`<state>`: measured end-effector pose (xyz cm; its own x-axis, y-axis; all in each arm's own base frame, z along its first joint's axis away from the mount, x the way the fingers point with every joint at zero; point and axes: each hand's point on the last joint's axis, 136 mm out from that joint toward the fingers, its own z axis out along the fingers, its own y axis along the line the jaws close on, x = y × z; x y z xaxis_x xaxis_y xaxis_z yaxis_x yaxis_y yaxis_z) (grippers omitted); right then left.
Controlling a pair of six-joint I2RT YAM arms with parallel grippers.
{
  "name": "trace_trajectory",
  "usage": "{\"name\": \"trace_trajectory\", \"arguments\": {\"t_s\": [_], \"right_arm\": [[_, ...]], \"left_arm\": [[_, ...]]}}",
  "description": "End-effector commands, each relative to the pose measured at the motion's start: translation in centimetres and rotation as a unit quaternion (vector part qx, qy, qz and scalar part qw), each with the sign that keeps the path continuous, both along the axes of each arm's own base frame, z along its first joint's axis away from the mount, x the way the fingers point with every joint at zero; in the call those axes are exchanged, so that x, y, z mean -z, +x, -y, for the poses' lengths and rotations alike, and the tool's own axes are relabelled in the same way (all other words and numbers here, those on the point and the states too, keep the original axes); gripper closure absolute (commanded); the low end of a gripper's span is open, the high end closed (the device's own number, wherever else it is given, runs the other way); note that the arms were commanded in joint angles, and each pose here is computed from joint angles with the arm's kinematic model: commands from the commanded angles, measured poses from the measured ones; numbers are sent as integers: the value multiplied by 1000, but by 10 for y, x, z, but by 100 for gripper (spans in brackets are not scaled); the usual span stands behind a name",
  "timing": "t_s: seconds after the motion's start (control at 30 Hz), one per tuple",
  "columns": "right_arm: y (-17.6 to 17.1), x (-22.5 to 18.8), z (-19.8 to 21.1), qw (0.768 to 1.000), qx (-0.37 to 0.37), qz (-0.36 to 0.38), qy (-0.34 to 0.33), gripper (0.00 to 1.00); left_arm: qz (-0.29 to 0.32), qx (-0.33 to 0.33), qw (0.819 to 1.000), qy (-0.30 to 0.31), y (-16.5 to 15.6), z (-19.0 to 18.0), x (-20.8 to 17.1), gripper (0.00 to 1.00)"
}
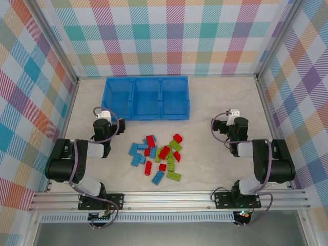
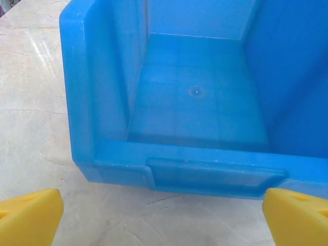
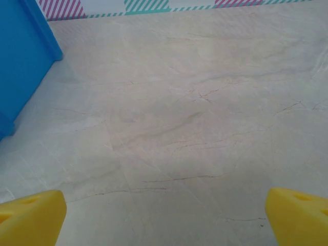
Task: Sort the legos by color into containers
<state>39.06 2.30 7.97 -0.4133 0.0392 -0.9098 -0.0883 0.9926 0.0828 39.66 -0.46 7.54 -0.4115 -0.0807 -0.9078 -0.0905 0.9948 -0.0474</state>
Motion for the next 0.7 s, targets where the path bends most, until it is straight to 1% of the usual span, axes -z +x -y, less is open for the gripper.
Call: {"name": "trace_trajectory", "arguments": {"t_s": [0.0,0.47,0.57,0.6,0.63,0.67], "right_arm": [[6,-12,-2,1000,-12,18,-1,0],[6,-12,-1,1000,-9,17,2,0],[4,-23,-3,1000,-16,23,2,0],[1,-33,-1,1000,-7,18,3,0],[-4,-40,10,999,34,-9,13,0],[-11,-49,26,994,97,-31,42,0]], "left_arm": [[5,4,1000,0,1,2,-3,0],[5,5,1000,0,1,2,-3,0],[8,4,1000,0,1,2,-4,0],[10,3,1000,1,1,2,-6,0],[11,-2,1000,0,-1,0,-8,0],[16,-6,1000,0,-2,-1,-13,0]]}}
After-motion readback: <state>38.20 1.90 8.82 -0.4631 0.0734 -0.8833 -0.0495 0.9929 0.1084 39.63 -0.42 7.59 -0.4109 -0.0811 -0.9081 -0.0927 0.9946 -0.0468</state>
